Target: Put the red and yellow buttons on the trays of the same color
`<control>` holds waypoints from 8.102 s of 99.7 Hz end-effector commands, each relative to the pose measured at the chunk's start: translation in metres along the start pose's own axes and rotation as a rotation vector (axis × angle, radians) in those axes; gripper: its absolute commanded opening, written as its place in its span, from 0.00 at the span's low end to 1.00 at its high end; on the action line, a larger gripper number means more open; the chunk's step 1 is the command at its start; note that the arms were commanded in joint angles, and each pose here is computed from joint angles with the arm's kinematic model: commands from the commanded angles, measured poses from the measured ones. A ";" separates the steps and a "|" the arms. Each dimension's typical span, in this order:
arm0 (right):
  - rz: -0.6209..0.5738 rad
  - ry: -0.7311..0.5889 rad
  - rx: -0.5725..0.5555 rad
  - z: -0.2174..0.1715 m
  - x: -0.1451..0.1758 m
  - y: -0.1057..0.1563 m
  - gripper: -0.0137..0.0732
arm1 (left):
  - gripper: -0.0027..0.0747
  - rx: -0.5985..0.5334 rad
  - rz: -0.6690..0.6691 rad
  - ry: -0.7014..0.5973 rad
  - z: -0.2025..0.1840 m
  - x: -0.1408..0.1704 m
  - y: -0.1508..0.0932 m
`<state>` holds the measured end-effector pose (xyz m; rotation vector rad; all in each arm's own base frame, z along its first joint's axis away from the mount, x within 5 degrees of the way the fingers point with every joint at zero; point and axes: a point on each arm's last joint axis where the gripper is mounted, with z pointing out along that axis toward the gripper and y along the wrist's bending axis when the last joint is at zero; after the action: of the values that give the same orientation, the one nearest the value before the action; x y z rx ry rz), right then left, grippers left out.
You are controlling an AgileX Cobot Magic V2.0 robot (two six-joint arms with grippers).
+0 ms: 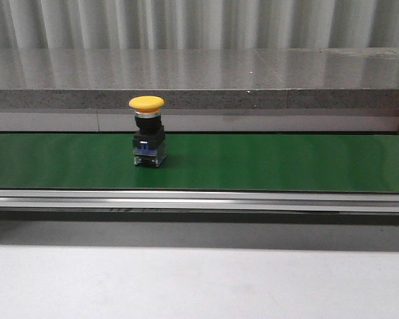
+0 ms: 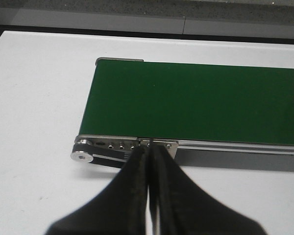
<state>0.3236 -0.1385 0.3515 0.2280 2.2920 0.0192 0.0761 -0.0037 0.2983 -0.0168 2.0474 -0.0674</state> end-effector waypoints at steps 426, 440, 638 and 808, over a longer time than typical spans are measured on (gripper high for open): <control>0.623 -0.082 0.519 -0.052 0.136 -0.097 0.39 | 0.01 0.010 0.000 -0.090 -0.004 -0.014 -0.001; 0.652 -0.001 0.513 -0.027 0.153 -0.106 0.39 | 0.01 0.010 0.000 -0.090 -0.004 -0.014 -0.001; -0.192 -0.295 -0.111 -0.151 0.156 0.104 0.12 | 0.01 0.010 0.000 -0.090 -0.004 -0.014 -0.001; -0.031 -0.874 -0.103 -0.117 0.300 0.078 0.08 | 0.01 0.010 0.000 -0.087 -0.004 -0.014 -0.001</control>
<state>0.0568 -0.0037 0.1999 0.1296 1.5425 0.0300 0.0761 -0.0036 0.2983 -0.0162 2.0474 -0.0655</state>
